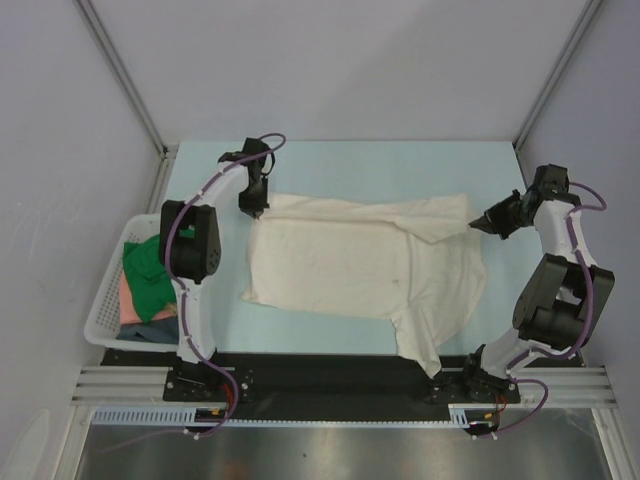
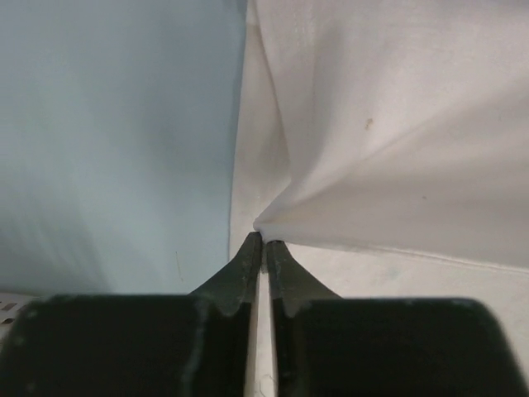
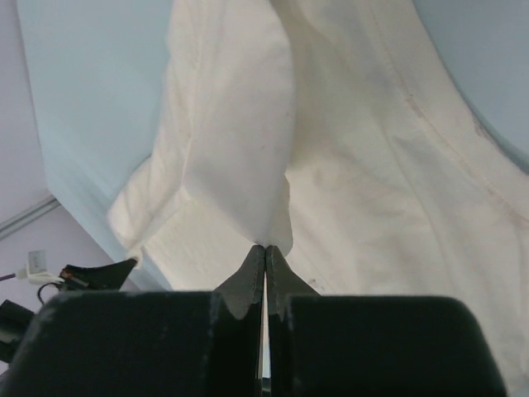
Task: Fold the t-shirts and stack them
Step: Flatten the tshirt out
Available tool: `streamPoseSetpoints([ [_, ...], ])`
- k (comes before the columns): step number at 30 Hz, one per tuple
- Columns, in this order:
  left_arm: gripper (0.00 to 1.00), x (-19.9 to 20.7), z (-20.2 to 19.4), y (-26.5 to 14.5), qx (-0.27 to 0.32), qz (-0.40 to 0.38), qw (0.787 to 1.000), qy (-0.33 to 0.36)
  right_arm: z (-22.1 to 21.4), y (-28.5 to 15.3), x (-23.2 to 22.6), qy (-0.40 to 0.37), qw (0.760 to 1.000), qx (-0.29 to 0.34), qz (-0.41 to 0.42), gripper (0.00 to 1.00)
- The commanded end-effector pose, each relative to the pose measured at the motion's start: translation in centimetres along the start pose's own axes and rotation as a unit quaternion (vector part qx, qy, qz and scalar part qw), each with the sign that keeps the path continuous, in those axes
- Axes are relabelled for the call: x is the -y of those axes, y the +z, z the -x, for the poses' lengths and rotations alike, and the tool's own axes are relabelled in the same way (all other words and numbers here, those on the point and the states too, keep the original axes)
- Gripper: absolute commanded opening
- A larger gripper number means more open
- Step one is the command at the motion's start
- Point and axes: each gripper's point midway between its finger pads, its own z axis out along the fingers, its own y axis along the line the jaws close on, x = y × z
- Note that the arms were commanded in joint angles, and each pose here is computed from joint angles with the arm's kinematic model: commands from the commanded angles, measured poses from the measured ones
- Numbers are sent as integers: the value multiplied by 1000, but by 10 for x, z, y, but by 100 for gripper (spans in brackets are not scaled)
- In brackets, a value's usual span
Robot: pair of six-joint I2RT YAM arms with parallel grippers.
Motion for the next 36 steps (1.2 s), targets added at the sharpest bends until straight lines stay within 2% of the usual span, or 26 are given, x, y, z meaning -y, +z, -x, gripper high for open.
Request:
streamPoseSetpoints([
  [1, 16, -10, 5, -26, 28, 18, 999, -9, -5, -12, 17, -28, 999, 14, -28, 0],
  [3, 27, -12, 5, -36, 41, 18, 999, -22, -6, -13, 32, -54, 997, 27, -55, 0],
  [4, 38, -12, -1, -34, 39, 16, 999, -28, -10, -10, 44, -59, 995, 25, -71, 2],
  [5, 43, -10, -1, -39, 43, 10, 998, -34, -8, -10, 53, -68, 993, 34, -87, 6],
  [6, 47, -8, 0, -50, 54, 1, 998, -46, -9, -11, 60, -79, 991, 35, -103, 16],
  [7, 61, -5, 0, -56, 58, -9, 997, -50, -9, -11, 66, -98, 988, 36, -117, 21],
  [8, 64, -4, -4, -59, 57, -11, 997, -51, -8, -11, 67, -122, 983, 44, -131, 25],
  [9, 67, -2, 0, -71, 76, -16, 995, -58, -4, -11, 65, -141, 978, 53, -142, 37],
  [10, 68, 2, 1, -76, 82, -30, 994, -60, 0, -11, 63, -165, 973, 61, -150, 45],
  [14, 66, 11, 10, -83, 112, -56, 990, -66, 23, -5, 13, -239, 958, 100, -125, 66],
  [15, 65, 14, 15, -80, 115, -65, 989, -65, 22, 5, 3, -270, 952, 92, -113, 72],
  [16, 65, 15, 16, -80, 118, -65, 989, -63, 27, 9, -2, -273, 951, 97, -108, 74],
  [18, 59, 24, 24, -72, 110, -81, 989, -48, 41, 16, -19, -283, 949, 109, -82, 76],
  [22, 51, 35, 32, -56, 88, -95, 991, -39, 61, 37, -27, -252, 961, 94, -67, 73],
  [23, 51, 36, 31, -54, 84, -96, 991, -40, 56, 50, -25, -246, 965, 68, -58, 72],
  [26, 54, 36, 22, -59, 68, -97, 992, -53, 39, 51, -19, -237, 969, 33, -63, 71],
  [28, 57, 30, 16, -64, 68, -90, 991, -71, 17, 46, -23, -221, 975, 14, -24, 72],
  [30, 55, 25, 21, -66, 85, -94, 987, -95, 7, 44, -22, -214, 977, 14, -6, 76],
  [32, 49, 23, 14, -57, 74, -97, 987, -107, -6, 45, -8, -201, 979, -11, -12, 76],
  [35, 41, 25, 8, -45, 48, -114, 985, -119, -13, 37, 19, -197, 979, -31, -42, 69],
  [36, 40, 24, 7, -42, 46, -114, 985, -120, -16, 33, 32, -190, 980, -33, -51, 61],
])
